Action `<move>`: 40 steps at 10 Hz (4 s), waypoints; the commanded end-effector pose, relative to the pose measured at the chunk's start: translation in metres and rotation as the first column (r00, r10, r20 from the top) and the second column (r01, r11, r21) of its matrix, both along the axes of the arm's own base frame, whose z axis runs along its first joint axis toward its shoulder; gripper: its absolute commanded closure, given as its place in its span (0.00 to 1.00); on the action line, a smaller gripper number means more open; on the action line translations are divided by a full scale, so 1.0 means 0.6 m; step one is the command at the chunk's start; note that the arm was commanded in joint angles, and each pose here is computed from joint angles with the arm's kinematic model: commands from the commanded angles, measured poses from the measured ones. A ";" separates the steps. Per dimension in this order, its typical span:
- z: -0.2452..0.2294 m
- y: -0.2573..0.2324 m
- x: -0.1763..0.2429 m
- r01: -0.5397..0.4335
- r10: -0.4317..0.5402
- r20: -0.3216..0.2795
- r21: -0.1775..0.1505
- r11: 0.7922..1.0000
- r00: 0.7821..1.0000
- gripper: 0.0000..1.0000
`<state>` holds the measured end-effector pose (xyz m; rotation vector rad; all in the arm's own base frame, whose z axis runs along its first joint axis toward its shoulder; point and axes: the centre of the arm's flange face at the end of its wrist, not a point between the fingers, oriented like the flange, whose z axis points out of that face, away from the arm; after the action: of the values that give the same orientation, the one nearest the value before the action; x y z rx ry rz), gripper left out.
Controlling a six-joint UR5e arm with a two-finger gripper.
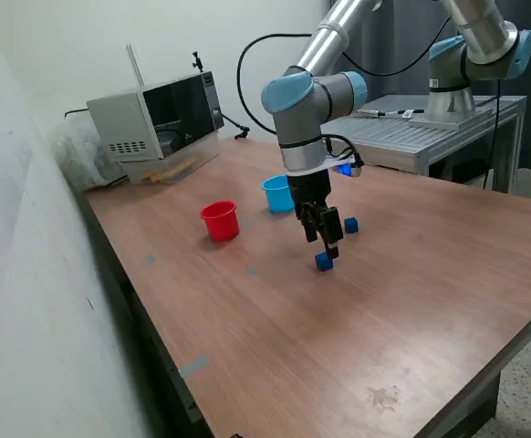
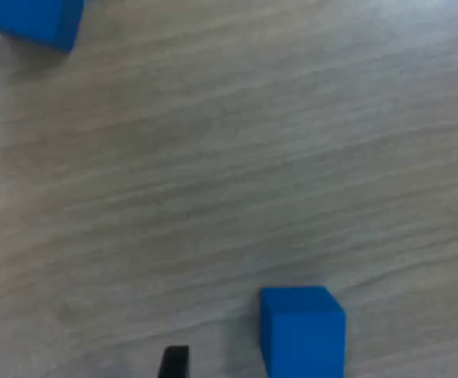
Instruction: Place red objects in the red bin, and blue objects in the blue bin.
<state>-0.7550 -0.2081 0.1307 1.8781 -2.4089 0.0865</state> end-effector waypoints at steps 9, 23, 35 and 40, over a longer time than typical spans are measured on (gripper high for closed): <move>-0.021 0.001 -0.004 -0.022 0.022 0.005 0.011 1.000 1.000 1.00; 0.283 0.318 0.148 0.082 -0.084 0.021 0.085 0.993 0.996 1.00; 0.150 0.499 0.180 0.118 -0.126 0.071 0.115 0.986 0.989 0.00; 0.155 0.432 0.175 0.058 -0.068 0.088 0.115 0.992 0.994 0.00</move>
<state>-0.6496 0.0707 0.2234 1.8415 -2.6007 0.0194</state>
